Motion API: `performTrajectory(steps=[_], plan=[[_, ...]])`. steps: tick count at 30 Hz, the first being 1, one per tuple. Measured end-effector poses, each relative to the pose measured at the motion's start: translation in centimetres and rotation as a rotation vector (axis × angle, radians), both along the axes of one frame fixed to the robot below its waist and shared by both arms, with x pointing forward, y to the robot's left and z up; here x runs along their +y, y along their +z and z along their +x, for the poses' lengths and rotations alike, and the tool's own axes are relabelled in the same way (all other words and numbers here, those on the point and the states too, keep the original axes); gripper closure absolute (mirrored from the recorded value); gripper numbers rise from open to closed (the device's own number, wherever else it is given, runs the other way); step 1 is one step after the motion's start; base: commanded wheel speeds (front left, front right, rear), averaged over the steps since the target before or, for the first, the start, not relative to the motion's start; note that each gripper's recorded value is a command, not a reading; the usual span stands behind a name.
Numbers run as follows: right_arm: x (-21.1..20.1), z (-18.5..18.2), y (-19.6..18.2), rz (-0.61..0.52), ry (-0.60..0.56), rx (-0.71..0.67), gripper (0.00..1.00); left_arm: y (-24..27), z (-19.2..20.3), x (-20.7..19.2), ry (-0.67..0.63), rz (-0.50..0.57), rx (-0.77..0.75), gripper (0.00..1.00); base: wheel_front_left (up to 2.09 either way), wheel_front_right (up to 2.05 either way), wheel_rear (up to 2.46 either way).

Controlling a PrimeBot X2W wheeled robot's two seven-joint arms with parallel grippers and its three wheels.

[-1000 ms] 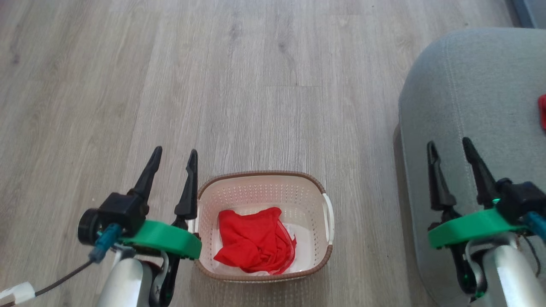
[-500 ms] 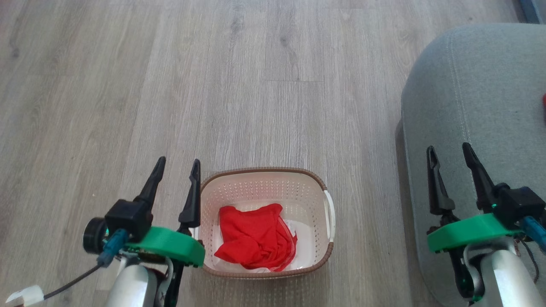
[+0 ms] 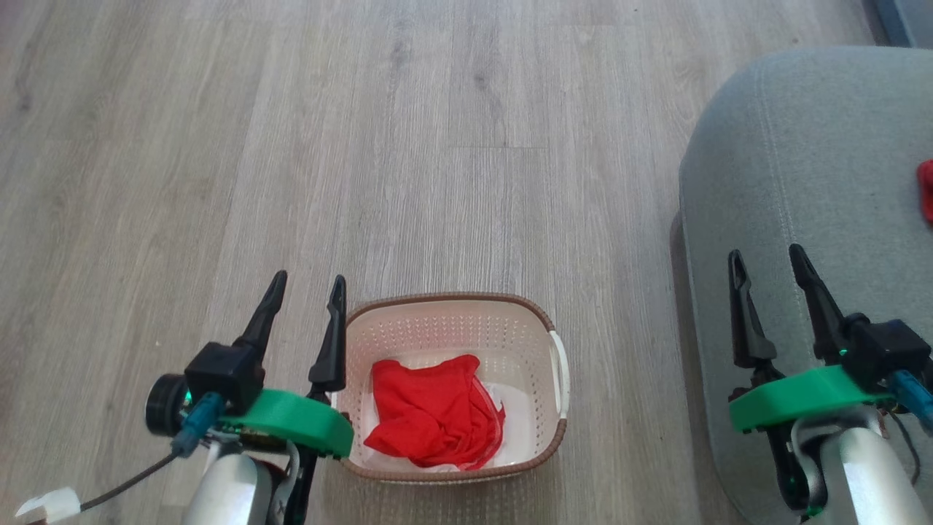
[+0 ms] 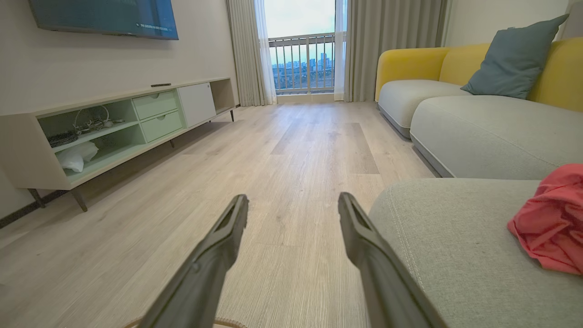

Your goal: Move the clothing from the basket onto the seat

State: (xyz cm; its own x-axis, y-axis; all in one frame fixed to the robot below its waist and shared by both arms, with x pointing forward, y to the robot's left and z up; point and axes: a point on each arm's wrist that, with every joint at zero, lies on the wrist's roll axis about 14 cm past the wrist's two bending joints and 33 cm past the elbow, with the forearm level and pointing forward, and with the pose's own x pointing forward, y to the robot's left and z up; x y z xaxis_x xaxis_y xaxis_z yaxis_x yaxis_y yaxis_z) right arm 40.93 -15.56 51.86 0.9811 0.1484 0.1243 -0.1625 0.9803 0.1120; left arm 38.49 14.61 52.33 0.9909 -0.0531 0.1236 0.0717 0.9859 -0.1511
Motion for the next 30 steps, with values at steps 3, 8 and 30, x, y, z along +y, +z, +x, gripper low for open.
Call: performTrajectory(steps=[3, 8, 30], plan=[[-0.1, -0.1, 0.1, -0.012, -0.004, -0.005, 0.0, 0.1, 0.0, -0.3, -0.009, 0.001, -0.004, 0.0, 0.0, 0.0, 0.0], [-0.2, -0.2, 0.2, -0.016, -0.007, -0.006, 0.0, 0.1, 0.0, -0.7, -0.021, 0.001, -0.003, 0.0, 0.0, 0.0, 0.0], [-1.5, 1.4, -2.0, -0.048, -0.043, 0.042, 0.0, -6.7, 1.5, -3.5, -0.127, 0.066, 0.186, 0.0, 0.0, 0.0, 0.0]])
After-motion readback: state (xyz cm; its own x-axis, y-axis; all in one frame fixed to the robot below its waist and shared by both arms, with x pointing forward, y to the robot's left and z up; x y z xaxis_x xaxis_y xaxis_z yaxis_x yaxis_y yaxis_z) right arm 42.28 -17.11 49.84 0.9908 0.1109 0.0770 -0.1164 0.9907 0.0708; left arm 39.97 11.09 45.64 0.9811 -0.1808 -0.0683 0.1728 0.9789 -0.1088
